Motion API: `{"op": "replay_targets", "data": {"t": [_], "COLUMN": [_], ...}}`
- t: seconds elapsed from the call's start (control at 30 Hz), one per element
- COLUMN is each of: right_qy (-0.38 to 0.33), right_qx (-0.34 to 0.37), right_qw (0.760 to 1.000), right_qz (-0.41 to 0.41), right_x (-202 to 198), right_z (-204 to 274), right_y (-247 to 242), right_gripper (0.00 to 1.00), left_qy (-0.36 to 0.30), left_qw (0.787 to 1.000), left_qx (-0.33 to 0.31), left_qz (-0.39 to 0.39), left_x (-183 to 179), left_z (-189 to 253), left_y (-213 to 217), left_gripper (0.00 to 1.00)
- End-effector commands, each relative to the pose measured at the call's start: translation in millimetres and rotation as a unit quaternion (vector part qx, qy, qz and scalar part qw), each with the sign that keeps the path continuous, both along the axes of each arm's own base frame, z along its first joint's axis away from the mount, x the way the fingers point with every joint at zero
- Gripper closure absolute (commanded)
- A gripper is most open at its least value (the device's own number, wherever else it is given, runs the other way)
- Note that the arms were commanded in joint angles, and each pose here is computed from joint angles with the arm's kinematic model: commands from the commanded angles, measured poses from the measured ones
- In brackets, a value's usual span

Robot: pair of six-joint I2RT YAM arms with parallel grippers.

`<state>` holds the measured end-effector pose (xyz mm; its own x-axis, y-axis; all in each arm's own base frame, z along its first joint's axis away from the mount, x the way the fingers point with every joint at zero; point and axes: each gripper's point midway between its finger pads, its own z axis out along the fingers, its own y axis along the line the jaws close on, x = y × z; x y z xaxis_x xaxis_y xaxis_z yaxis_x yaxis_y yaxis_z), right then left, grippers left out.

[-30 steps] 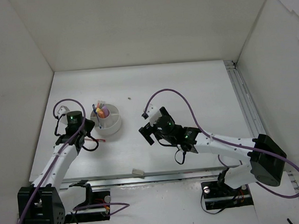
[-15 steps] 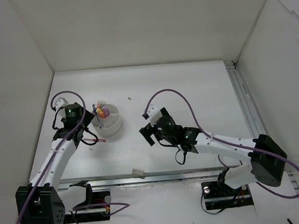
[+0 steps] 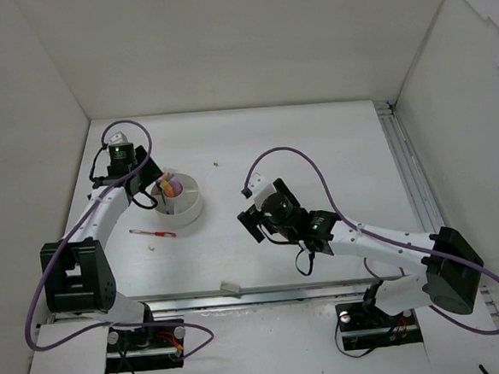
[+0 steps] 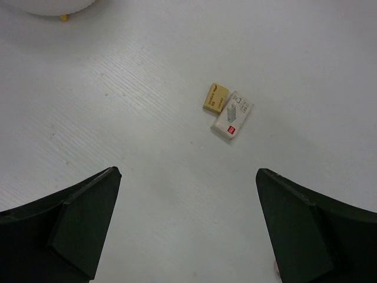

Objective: Sort the stationery into containers
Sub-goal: Move the storage box to the center of the board.

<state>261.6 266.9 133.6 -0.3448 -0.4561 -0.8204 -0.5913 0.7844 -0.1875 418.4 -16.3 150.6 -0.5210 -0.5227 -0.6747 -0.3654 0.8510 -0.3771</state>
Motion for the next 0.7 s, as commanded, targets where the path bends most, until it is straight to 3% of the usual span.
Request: {"op": "replay_targets", "data": {"t": [0.0, 0.33, 0.43, 0.67], "right_qy": [-0.049, -0.058, -0.053, -0.06], "right_qx": [0.031, 0.017, 0.018, 0.026], "right_qw": [0.998, 0.998, 0.998, 0.998], "right_qz": [-0.019, -0.024, -0.021, -0.021], "right_x": [15, 22, 20, 18], "right_z": [43, 43, 41, 48], "right_y": [1, 0, 1, -1], "right_gripper": [0.02, 0.02, 0.02, 0.02], "left_qy": [-0.028, 0.016, 0.032, 0.019], "left_qw": [0.999, 0.999, 0.999, 1.0], "left_qx": [0.0, -0.008, -0.012, -0.004], "left_qz": [-0.037, -0.033, -0.029, -0.012], "left_x": [19, 21, 20, 6], "left_z": [24, -16, -28, -19], "left_y": [-7, -8, -8, -9], "left_gripper": [0.46, 0.61, 0.75, 0.97]}}
